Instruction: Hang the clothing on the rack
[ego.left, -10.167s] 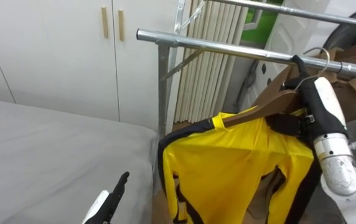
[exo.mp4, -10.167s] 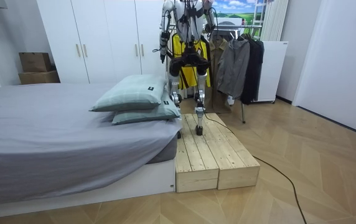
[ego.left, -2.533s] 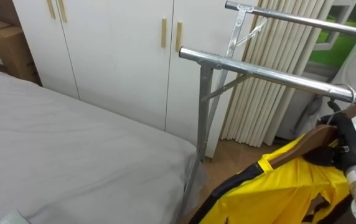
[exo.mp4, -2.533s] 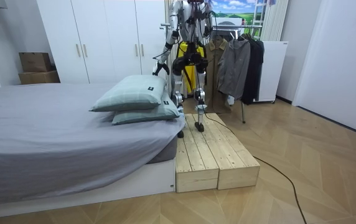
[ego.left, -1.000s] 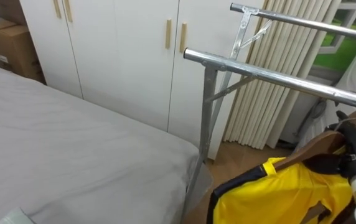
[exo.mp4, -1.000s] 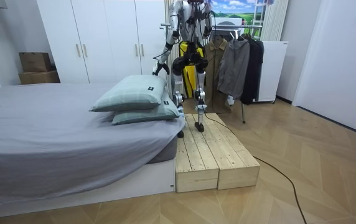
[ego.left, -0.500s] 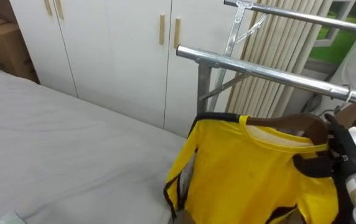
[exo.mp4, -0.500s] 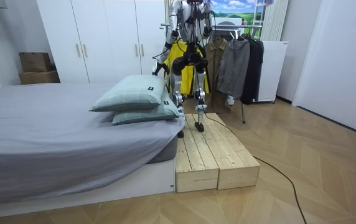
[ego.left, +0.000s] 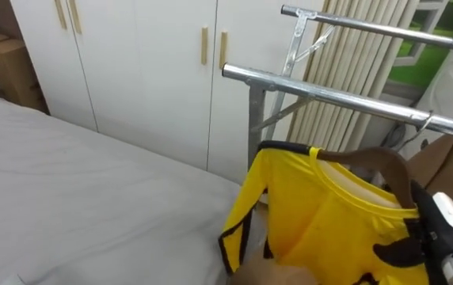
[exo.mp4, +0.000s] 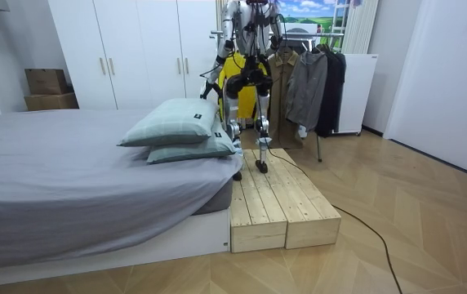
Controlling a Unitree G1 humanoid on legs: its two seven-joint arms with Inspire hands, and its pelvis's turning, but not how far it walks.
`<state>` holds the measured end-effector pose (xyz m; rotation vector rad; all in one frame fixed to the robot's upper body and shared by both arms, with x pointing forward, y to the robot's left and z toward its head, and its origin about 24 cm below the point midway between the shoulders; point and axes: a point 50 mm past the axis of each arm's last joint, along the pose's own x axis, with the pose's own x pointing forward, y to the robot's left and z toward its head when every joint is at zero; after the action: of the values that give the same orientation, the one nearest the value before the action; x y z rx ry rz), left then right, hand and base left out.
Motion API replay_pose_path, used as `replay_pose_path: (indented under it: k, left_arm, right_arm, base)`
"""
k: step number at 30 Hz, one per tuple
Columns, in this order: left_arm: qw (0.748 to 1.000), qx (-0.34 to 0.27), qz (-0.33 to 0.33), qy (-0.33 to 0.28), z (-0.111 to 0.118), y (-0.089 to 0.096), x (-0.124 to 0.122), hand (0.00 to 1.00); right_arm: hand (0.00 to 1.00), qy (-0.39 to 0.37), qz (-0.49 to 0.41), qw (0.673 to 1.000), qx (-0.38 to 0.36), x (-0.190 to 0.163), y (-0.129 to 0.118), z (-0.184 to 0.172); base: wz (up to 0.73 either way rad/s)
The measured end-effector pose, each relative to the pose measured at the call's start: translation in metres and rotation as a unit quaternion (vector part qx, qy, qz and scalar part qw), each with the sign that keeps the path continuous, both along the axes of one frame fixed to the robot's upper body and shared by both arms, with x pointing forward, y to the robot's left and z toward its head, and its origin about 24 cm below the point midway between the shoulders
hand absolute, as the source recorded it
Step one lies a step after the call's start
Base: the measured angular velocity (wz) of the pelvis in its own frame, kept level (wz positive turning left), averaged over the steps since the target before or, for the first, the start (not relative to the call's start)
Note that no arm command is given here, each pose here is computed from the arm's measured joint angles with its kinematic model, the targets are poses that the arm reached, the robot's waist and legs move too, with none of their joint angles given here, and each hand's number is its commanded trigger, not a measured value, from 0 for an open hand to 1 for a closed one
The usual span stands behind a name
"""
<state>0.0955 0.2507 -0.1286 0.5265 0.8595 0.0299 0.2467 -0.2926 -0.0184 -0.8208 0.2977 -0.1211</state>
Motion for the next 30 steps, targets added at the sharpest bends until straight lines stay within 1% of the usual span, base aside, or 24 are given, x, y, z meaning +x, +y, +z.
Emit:
replay_pose_path:
  k: [13,17,23,30]
  left_arm:
    - [1.000,0.000,0.002,0.007,-0.002,0.001,-0.002,0.00]
    - [1.000,-0.001,0.003,0.007,-0.002,0.001,-0.002,0.00]
    - [1.000,0.000,0.007,0.005,-0.002,0.001,-0.002,0.00]
    - [1.000,0.000,0.007,0.006,-0.002,0.001,-0.003,0.00]
  right_arm:
    - [0.00,-0.007,-0.002,1.000,-0.007,-0.001,0.001,0.000]
    - [0.00,-0.016,-0.006,1.000,-0.006,-0.007,0.001,0.000]
    - [0.00,-0.008,-0.014,1.000,-0.005,-0.015,-0.001,-0.005]
    - [0.00,-0.019,-0.024,0.999,-0.012,-0.015,-0.002,-0.004]
  base:
    - [-0.03]
    - [0.00]
    - [0.00]
    - [-0.06]
